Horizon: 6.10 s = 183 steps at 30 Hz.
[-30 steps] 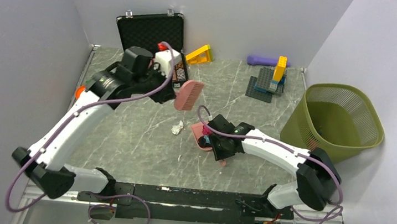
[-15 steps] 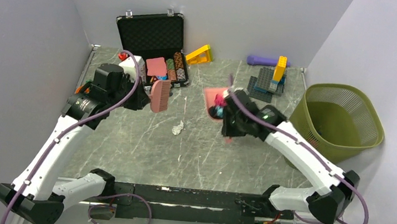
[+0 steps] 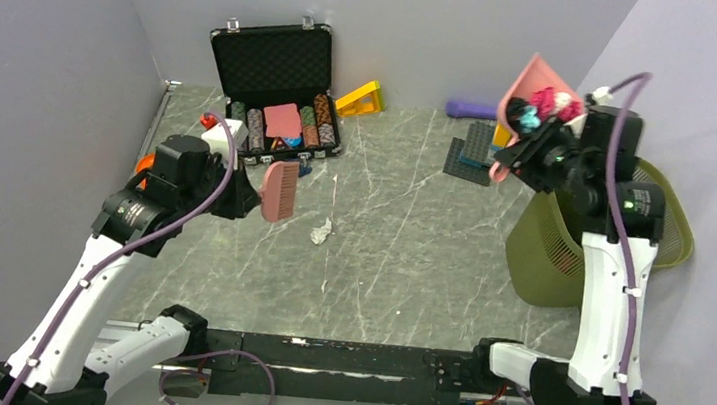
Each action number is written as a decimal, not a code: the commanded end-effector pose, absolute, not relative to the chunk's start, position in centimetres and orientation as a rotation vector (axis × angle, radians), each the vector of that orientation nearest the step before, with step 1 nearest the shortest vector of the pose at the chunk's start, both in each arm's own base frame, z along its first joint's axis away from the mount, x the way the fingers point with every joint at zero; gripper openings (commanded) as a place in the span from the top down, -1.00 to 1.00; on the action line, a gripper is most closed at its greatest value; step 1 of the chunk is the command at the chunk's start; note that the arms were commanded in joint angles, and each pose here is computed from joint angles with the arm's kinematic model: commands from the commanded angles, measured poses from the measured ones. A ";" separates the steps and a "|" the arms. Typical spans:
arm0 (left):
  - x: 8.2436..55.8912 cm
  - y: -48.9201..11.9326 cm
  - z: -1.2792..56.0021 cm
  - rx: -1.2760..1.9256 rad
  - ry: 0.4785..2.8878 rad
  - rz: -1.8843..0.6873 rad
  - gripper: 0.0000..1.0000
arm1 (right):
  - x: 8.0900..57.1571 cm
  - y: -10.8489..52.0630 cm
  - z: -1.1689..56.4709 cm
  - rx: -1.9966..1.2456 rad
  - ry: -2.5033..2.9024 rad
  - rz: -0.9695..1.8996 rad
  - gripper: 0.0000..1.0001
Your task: Sweep away the paper scraps from the table
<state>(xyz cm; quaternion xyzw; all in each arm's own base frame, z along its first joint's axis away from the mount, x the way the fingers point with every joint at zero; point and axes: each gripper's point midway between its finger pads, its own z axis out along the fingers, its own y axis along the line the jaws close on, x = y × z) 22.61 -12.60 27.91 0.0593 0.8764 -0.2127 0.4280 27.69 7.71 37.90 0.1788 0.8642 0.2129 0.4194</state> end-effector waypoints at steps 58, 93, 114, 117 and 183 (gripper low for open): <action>34.7 -9.9 23.9 0.281 2.171 -0.012 1.00 | 22.8 19.3 18.5 -0.170 2.660 0.438 1.00; 30.2 -17.2 18.0 0.896 2.488 0.068 1.00 | 12.7 22.3 6.3 -0.704 2.946 0.260 1.00; 36.1 -17.3 18.6 0.878 2.398 0.305 1.00 | 13.0 25.7 5.5 -0.904 2.947 0.175 -0.84; 36.0 -17.1 18.6 0.879 2.391 0.310 1.00 | 13.2 25.5 5.9 -0.869 2.899 0.203 -0.79; 30.6 -24.1 13.0 1.173 2.696 -0.118 1.00 | 16.1 27.6 5.6 -0.737 2.591 0.149 1.00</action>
